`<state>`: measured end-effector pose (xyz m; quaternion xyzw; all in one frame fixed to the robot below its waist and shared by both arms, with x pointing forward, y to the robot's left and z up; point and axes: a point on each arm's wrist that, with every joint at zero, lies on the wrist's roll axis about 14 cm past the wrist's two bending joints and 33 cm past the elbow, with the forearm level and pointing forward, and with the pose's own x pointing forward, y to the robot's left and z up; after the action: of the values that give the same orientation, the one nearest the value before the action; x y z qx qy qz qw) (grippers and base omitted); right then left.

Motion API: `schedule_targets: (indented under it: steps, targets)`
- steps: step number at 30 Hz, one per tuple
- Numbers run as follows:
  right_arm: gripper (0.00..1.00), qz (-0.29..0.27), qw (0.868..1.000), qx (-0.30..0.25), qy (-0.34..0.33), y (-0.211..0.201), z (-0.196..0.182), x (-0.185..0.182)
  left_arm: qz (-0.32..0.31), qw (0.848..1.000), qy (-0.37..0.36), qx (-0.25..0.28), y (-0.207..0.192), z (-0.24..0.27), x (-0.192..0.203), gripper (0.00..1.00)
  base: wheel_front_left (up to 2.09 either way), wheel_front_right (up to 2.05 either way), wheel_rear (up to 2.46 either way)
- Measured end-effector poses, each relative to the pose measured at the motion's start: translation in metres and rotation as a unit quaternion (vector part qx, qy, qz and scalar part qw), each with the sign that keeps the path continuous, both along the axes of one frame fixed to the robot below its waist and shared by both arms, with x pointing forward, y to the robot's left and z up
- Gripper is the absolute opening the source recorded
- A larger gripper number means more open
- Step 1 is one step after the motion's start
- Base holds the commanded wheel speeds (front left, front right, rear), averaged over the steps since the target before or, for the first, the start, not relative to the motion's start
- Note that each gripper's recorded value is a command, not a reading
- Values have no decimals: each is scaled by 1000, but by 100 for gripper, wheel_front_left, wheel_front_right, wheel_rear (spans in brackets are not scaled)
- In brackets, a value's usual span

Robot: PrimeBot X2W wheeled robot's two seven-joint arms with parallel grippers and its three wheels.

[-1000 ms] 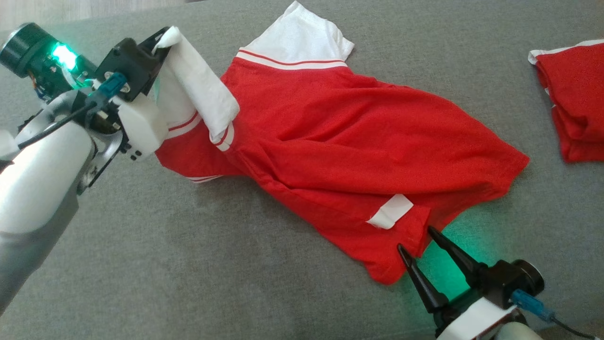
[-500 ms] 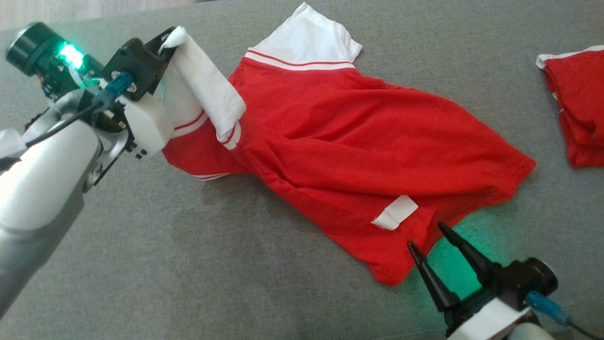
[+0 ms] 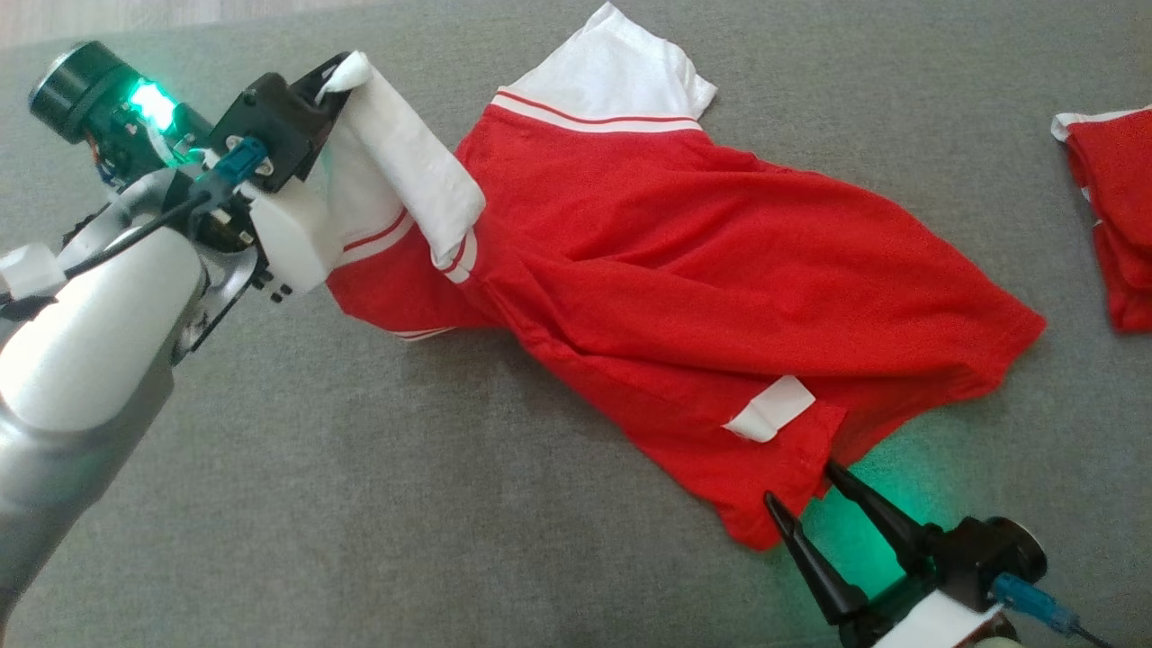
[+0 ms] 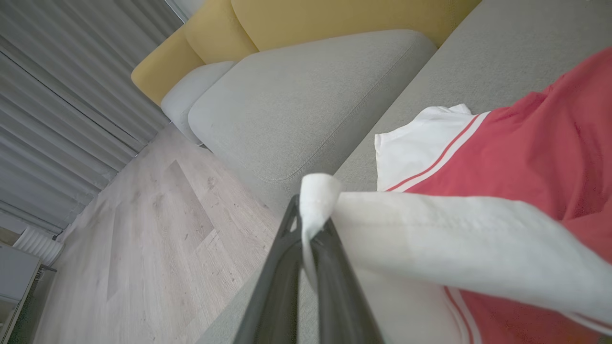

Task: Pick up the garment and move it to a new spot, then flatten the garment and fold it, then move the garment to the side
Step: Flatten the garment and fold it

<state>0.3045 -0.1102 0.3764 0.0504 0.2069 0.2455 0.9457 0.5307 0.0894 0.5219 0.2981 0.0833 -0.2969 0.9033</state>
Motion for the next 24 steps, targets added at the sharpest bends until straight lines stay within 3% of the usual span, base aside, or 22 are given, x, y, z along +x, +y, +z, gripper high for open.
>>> schedule_targets:
  steps: [7,8,9,10,14,24]
  targets:
    - [100,4,1000,0,-7,1,2,6,5,1000,0,3,5,-1,-2,0,0,0,0]
    - [85,3,1000,1,-6,1,2,6,5,1000,0,4,5,-1,-2,0,0,0,0]
    - [58,4,1000,2,-4,1,2,5,6,1000,0,4,6,-1,-2,0,0,0,0]
    - [40,4,1000,2,-1,1,0,4,5,1000,1,5,6,-1,-2,0,0,0,0]
    - [0,8,1000,-1,5,1,-3,2,5,1000,4,6,6,-5,-2,0,0,0,0]
    - [0,-8,1000,-6,-21,-7,8,16,3,1000,0,-1,3,-2,-1,0,0,0,0]
